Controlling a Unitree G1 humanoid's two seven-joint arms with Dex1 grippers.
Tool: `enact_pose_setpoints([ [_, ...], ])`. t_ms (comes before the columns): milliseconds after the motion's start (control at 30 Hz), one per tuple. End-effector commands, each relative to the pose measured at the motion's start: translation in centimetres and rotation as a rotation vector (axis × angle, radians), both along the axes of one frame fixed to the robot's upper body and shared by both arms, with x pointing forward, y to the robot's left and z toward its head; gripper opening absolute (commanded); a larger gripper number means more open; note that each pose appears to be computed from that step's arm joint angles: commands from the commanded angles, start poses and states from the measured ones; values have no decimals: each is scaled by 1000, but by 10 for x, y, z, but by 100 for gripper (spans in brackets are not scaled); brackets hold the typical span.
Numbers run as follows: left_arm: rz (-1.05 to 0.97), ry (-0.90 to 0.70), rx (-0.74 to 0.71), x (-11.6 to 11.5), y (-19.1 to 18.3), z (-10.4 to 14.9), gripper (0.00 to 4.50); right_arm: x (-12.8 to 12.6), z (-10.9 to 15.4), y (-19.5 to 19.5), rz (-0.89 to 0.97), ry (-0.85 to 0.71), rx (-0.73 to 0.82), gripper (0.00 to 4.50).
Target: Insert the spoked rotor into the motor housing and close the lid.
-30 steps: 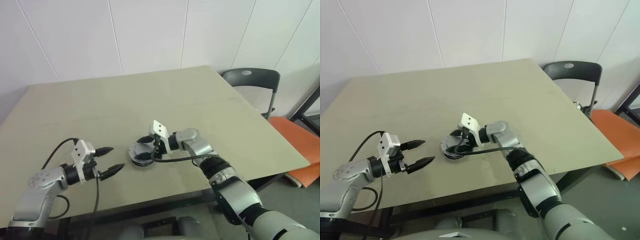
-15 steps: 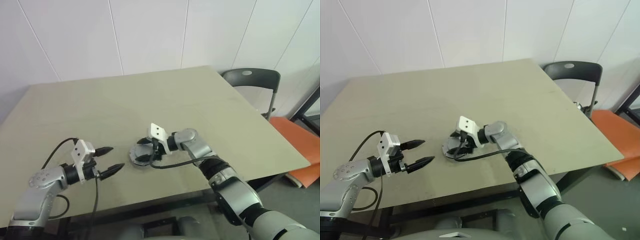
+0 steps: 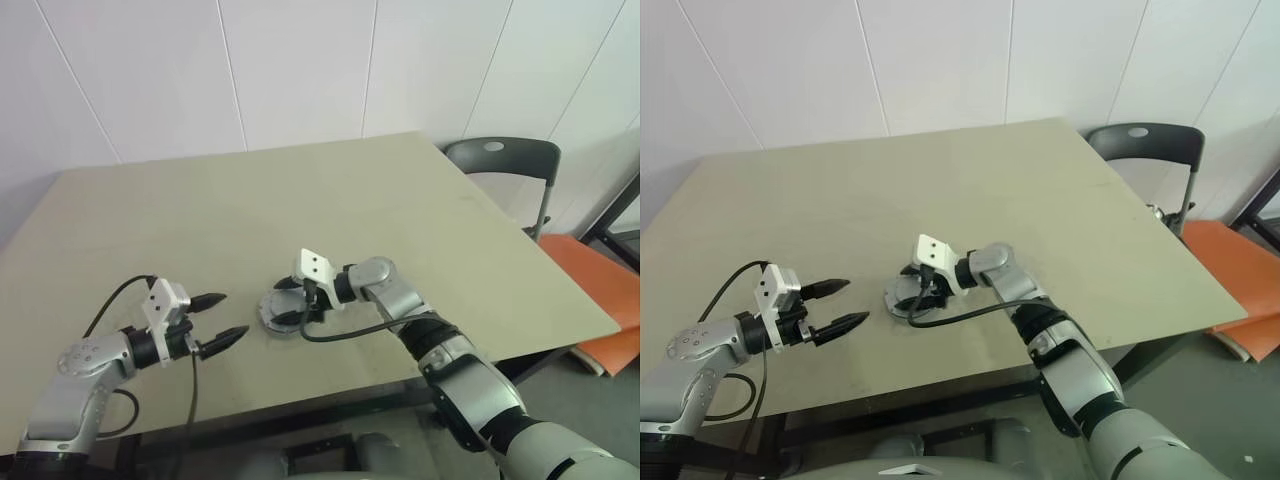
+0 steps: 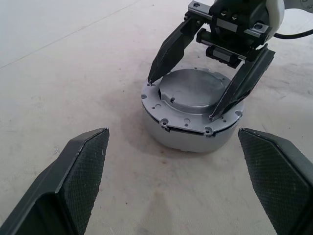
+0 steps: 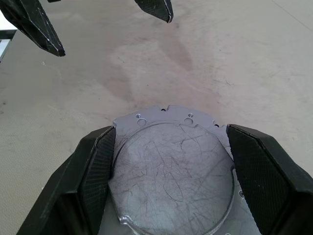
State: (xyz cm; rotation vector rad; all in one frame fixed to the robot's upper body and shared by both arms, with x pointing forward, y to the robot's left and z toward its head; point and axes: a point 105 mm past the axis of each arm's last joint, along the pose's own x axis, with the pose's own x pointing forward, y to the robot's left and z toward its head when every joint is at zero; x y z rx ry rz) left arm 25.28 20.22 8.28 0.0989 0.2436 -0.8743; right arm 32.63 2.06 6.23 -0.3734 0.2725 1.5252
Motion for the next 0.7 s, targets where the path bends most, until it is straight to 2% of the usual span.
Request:
enact_pose_setpoints([
  [33, -29, -45, 7, 3, -7, 12, 450, -2, -9, -8, 3, 18, -43, 328],
  [700, -23, -48, 5, 4, -9, 13, 450, -6, -32, -17, -17, 51, -125, 328],
])
